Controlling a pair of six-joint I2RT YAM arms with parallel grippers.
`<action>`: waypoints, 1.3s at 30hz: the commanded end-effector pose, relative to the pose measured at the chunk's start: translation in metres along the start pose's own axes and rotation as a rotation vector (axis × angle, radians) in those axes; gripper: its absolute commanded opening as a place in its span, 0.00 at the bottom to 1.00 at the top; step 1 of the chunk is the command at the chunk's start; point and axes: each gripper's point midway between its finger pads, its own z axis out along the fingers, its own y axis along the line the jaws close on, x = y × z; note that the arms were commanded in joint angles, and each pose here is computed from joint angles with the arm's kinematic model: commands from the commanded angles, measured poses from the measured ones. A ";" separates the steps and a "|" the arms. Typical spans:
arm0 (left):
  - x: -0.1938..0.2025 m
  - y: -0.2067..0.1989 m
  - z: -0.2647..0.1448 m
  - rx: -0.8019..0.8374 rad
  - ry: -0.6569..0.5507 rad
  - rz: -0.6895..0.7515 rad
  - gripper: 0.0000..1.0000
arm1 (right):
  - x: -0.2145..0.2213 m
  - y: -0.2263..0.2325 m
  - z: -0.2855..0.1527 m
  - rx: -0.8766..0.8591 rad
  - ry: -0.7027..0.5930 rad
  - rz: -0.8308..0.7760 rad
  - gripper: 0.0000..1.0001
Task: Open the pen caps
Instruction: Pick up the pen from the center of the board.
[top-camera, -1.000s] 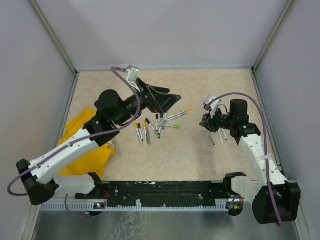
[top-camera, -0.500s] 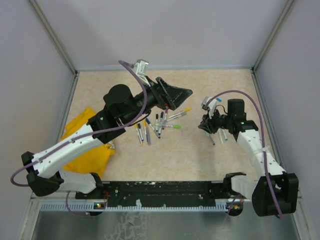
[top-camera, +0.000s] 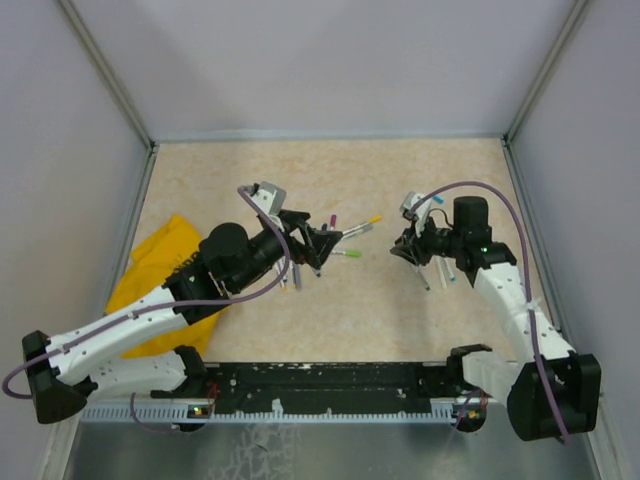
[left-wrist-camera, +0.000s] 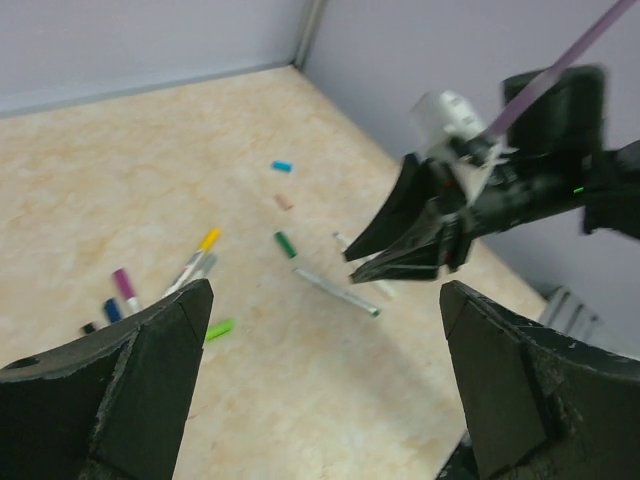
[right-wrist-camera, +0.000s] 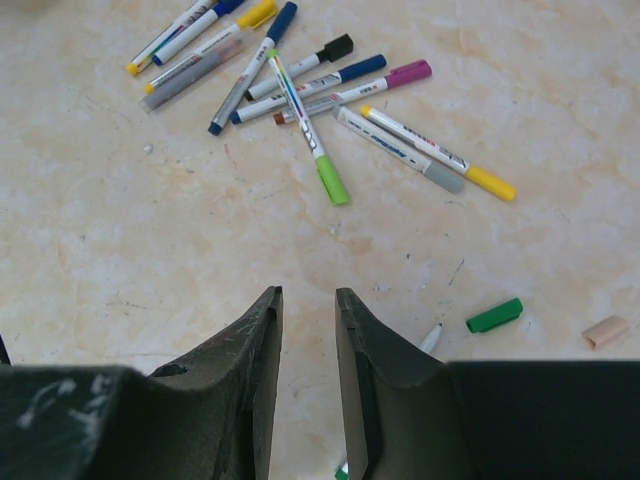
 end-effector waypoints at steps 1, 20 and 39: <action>0.004 0.040 -0.009 -0.112 -0.054 0.167 0.99 | -0.037 0.015 0.002 -0.063 -0.109 -0.152 0.29; 0.062 0.148 -0.035 -0.277 -0.014 0.216 0.99 | -0.013 0.031 0.050 -0.277 0.003 -0.407 0.40; 0.049 0.151 -0.050 -0.322 -0.062 0.169 0.99 | 0.003 0.024 0.084 -0.291 0.083 -0.425 0.47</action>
